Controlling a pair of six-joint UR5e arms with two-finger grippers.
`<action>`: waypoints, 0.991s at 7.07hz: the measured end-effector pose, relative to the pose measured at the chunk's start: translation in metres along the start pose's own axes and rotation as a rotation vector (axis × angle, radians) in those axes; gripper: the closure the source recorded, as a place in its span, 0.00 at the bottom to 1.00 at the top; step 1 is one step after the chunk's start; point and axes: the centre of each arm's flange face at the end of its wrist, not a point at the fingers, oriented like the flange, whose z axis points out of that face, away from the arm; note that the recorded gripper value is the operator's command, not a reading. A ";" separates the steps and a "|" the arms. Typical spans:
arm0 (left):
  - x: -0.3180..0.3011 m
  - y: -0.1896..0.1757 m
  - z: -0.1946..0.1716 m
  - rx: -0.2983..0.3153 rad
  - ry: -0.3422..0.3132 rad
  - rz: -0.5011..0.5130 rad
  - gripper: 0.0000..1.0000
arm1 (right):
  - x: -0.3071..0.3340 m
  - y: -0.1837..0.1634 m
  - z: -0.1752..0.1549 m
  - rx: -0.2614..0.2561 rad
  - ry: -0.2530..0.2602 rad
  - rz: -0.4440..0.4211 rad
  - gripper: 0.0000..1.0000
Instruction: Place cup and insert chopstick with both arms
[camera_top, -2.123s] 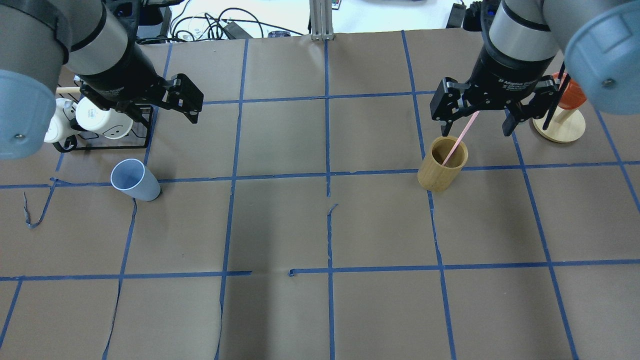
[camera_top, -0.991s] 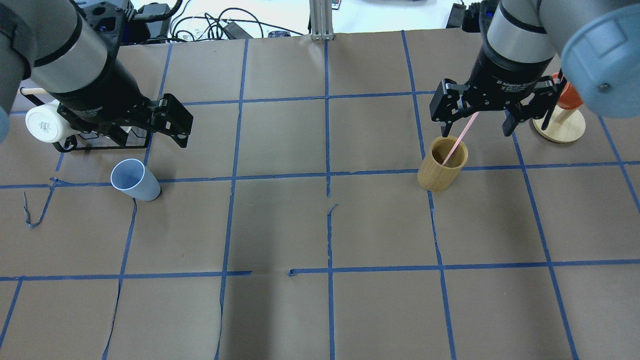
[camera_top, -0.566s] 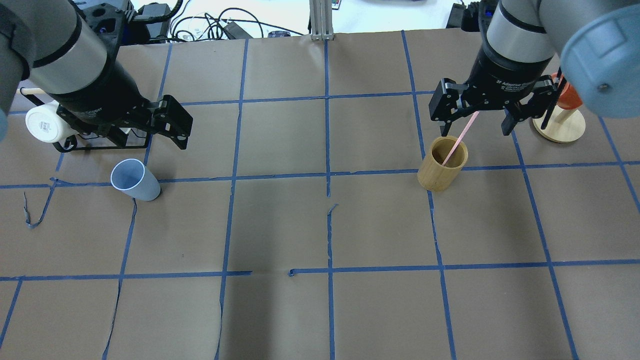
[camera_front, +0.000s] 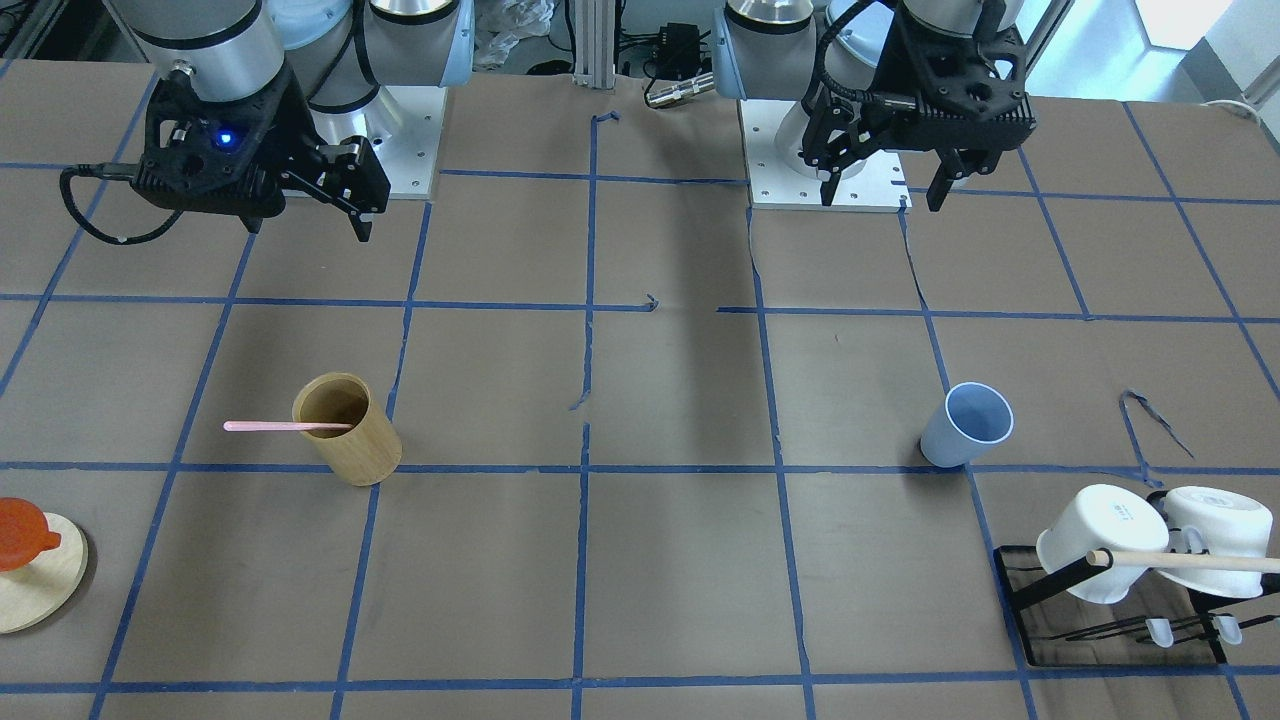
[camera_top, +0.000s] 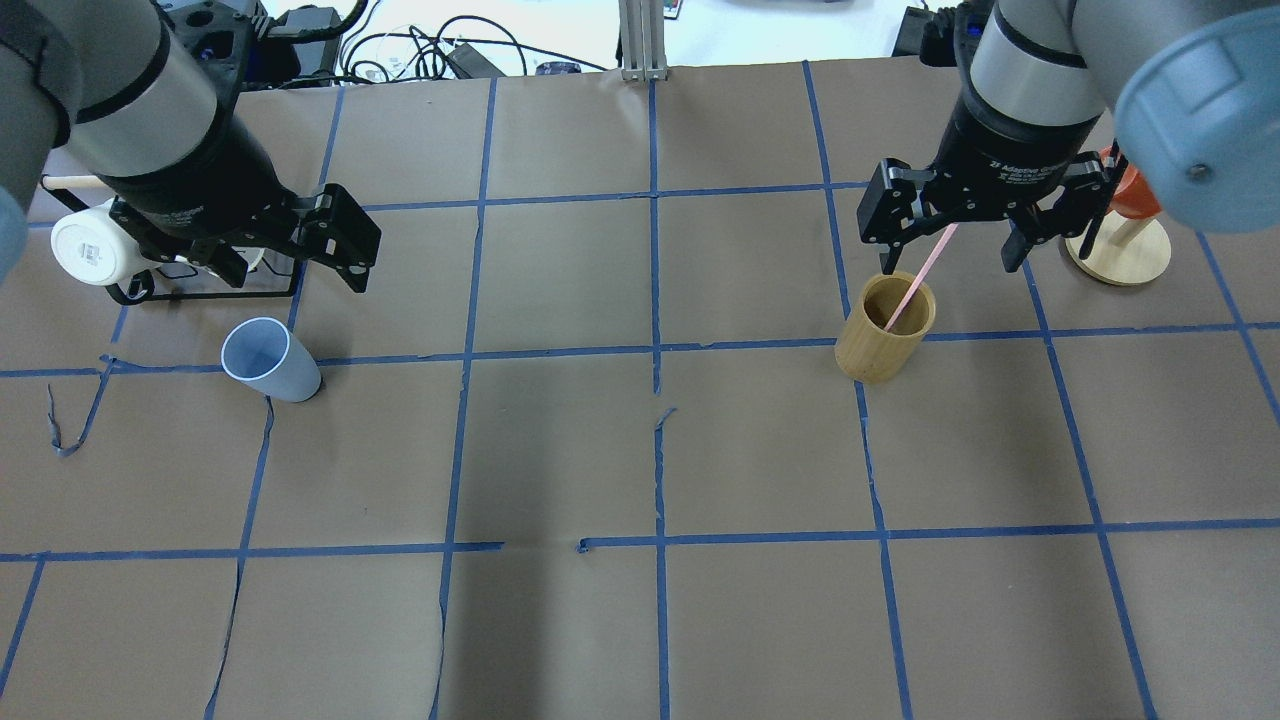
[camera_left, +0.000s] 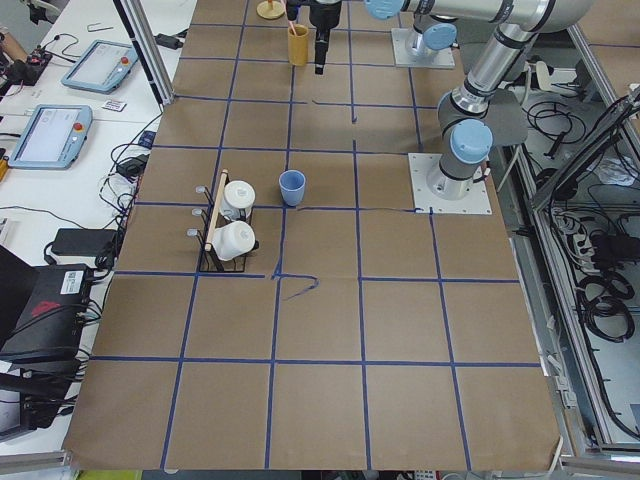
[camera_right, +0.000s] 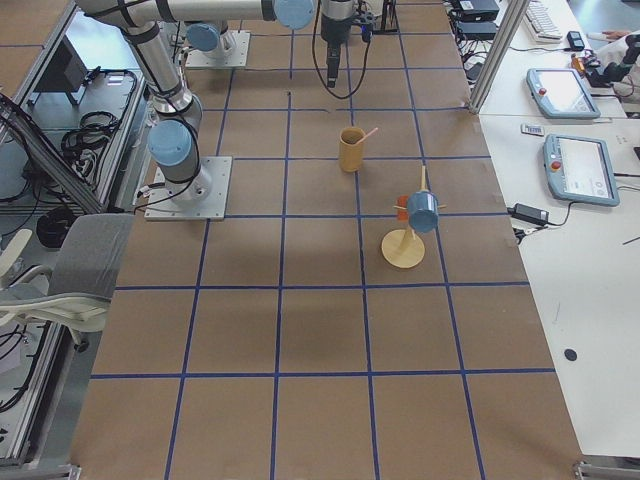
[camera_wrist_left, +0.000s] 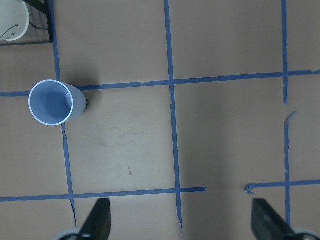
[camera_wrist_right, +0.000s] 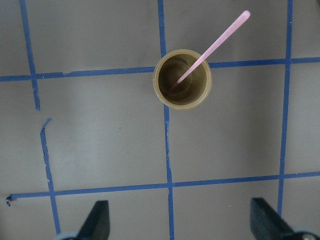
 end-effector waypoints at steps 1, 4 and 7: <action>-0.001 -0.003 -0.002 0.007 -0.006 -0.001 0.00 | 0.000 0.000 0.001 -0.003 0.001 -0.002 0.00; 0.002 -0.006 0.004 -0.022 -0.009 -0.005 0.00 | 0.000 0.001 0.003 -0.015 0.003 0.008 0.00; 0.000 -0.006 0.011 -0.048 0.004 -0.013 0.00 | 0.001 0.002 0.007 -0.016 0.002 0.002 0.00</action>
